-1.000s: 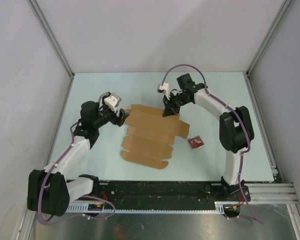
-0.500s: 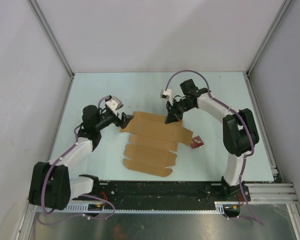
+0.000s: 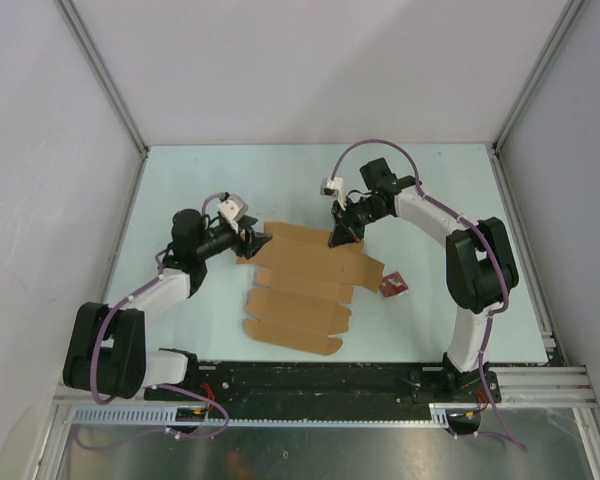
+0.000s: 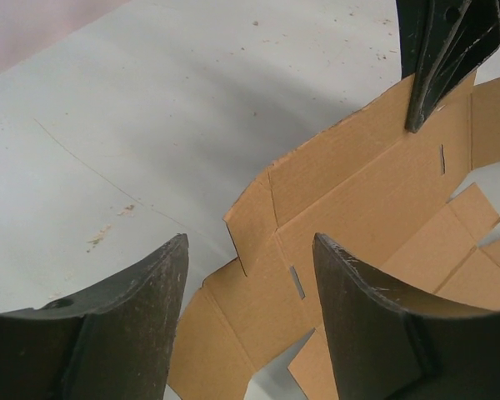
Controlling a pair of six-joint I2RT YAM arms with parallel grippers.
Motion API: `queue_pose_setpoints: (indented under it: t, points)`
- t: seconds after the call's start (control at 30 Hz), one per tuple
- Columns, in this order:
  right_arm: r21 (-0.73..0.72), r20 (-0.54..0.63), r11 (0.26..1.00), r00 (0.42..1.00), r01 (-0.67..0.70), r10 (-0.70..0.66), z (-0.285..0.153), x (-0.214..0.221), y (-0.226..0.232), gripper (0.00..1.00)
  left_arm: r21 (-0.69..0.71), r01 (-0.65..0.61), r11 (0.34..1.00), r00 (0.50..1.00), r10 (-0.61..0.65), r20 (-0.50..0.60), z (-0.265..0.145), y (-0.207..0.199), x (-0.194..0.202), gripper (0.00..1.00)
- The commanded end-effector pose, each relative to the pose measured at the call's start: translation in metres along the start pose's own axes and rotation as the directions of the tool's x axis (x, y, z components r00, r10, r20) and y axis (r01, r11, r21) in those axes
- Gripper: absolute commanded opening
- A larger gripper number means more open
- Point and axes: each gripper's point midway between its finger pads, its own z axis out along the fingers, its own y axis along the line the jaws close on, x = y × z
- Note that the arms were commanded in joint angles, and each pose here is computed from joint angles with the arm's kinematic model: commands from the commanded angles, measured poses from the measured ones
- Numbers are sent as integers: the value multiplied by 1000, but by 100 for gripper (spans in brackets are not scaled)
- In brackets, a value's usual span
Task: Fold the paper box
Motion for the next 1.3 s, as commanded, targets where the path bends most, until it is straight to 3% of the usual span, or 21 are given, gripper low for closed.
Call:
queue_pose_setpoints:
  t: [0.0,0.17,0.6,0.87,1.27]
  points:
    - [-4,55,999,998,43,-43,-7,-21,10,0,20,25,999,999,-26,35,5,1,-13,65]
    - [-7,53,999,998,42,-42,-3,-23,11,0,12,47,999,998,-48,28,8,4,-12,59]
    - [37,61,999,998,18,-20,-1,-27,3,0,-25,14,1000,1000,-13,24,18,-7,-14,28]
    - [84,75,996,997,-7,1,1,-32,-6,0,-218,-80,973,996,84,8,16,1,-20,18]
    - [103,76,995,997,-17,9,3,-35,-7,0,-295,-123,948,992,109,-63,30,3,-11,16]
